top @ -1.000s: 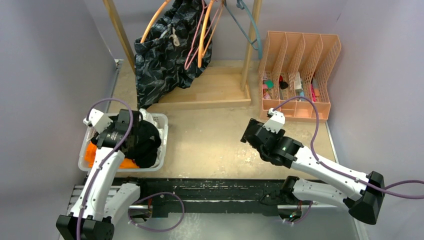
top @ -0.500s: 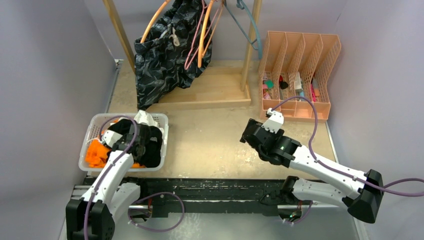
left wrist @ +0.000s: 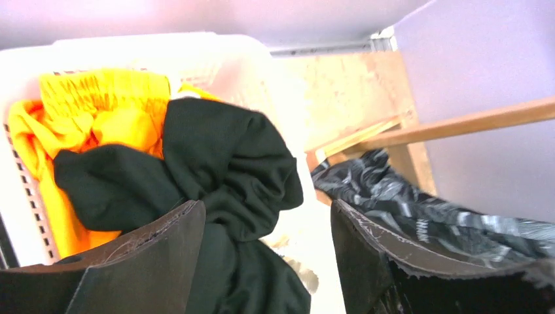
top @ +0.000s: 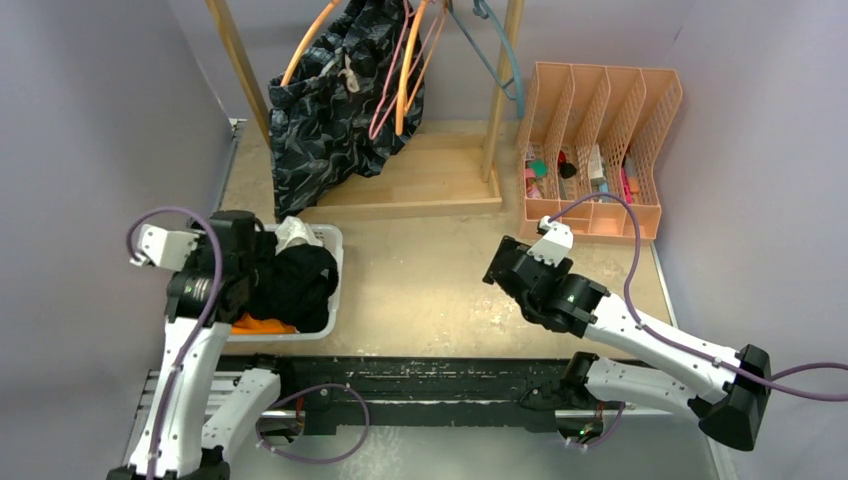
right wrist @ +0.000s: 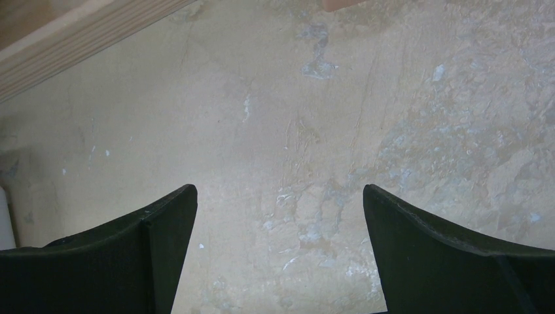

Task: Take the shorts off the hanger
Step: Place the shorts in the basket.

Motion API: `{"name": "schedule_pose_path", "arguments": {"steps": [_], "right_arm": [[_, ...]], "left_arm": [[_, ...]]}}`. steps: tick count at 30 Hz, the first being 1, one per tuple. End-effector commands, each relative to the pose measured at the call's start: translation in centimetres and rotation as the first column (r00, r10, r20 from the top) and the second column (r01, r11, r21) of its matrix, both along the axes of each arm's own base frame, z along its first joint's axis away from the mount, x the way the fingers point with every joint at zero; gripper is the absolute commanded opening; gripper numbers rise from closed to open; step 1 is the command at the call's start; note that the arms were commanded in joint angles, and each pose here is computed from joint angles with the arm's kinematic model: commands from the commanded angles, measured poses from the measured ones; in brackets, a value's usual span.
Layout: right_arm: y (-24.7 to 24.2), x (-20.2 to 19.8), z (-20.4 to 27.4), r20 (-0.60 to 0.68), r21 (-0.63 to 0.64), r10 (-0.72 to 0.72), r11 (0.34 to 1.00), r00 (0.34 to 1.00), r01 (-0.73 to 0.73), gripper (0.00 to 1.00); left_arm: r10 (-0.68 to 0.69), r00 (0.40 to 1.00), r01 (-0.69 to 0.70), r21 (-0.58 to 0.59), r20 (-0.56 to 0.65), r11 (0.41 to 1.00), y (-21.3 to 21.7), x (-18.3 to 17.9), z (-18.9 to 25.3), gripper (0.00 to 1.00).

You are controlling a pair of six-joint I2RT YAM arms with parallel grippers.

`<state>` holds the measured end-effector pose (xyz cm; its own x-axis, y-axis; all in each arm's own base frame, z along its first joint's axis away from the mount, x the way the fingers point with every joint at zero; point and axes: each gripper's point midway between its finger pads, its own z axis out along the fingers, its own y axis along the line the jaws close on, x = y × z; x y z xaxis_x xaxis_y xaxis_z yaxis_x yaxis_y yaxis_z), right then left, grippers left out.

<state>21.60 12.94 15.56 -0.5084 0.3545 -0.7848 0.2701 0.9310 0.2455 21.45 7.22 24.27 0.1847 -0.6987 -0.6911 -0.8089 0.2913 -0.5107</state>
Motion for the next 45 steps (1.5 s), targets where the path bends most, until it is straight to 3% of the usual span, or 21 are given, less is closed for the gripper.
{"name": "schedule_pose_path", "arguments": {"steps": [1, 6, 11, 15, 17, 19, 21, 25, 31, 36, 41, 45], "right_arm": [[-0.3, 0.7, 1.2, 0.048, -0.008, -0.028, 1.000, 0.998, 0.029, 0.97], [-0.2, 0.8, 1.0, 0.032, -0.030, -0.024, 0.999, 0.999, 0.025, 0.97], [0.1, 1.0, 0.9, 0.034, -0.032, -0.013, 0.999, 0.999, 0.015, 0.97], [0.9, 1.5, 1.2, 0.041, -0.023, 0.002, 1.000, 0.999, -0.001, 0.97], [1.3, 1.6, 1.1, 0.037, -0.027, 0.006, 1.000, 0.999, -0.005, 0.97], [1.5, 1.8, 1.0, 0.031, -0.034, 0.005, 0.999, 1.000, -0.004, 0.97], [1.5, 1.8, 0.8, 0.019, -0.050, 0.005, 0.999, 1.000, -0.004, 0.97], [1.1, 1.5, 0.0, -0.002, -0.076, -0.007, 0.997, 1.000, 0.006, 0.98], [1.2, 1.7, 0.2, 0.009, -0.076, 0.001, 0.997, 1.000, 0.000, 0.98], [1.6, 2.0, 0.6, 0.022, -0.065, 0.006, 0.998, 1.000, -0.004, 0.98], [1.7, 1.9, 0.3, 0.009, -0.068, 0.012, 0.998, 1.000, -0.012, 0.98], [1.5, 1.7, 0.1, -0.002, -0.076, 0.014, 0.997, 1.000, -0.014, 0.98]], "left_arm": [[0.064, 0.998, -0.063, 0.111, -0.003, 0.992, 2.1, -2.7, 2.6, 0.70], [0.015, 0.999, -0.019, 0.100, 0.039, 0.995, 1.6, -2.4, 4.1, 0.69], [-0.331, 0.942, 0.327, 0.076, 0.060, 0.942, -3.4, 2.8, 2.8, 0.67], [-0.541, 0.841, 0.534, -0.207, 0.024, 0.820, -10.0, 5.6, -5.8, 0.65], [-0.541, 0.841, 0.494, -0.394, -0.011, 0.775, -12.2, 4.7, -12.2, 0.65], [-0.540, 0.841, 0.453, -0.502, -0.035, 0.737, -13.6, 2.9, -17.7, 0.64], [-0.483, 0.867, 0.353, -0.534, -0.122, 0.768, -12.7, 0.3, -21.3, 0.64], [-0.405, 0.906, 0.323, -0.414, -0.125, 0.851, -10.0, 0.2, -18.9, 0.64], [-0.330, 0.943, 0.323, -0.121, -0.050, 0.939, -5.5, 2.1, -6.9, 0.66], [-0.228, 0.973, 0.229, 0.094, -0.022, 0.969, -1.6, 0.6, 1.1, 0.68], [-0.158, 0.982, 0.175, 0.184, -0.103, 0.967, 0.3, -0.1, 0.7, 0.70], [-0.170, 0.955, 0.202, 0.116, -0.242, 0.973, -0.6, 0.3, -4.6, 0.71]]}}
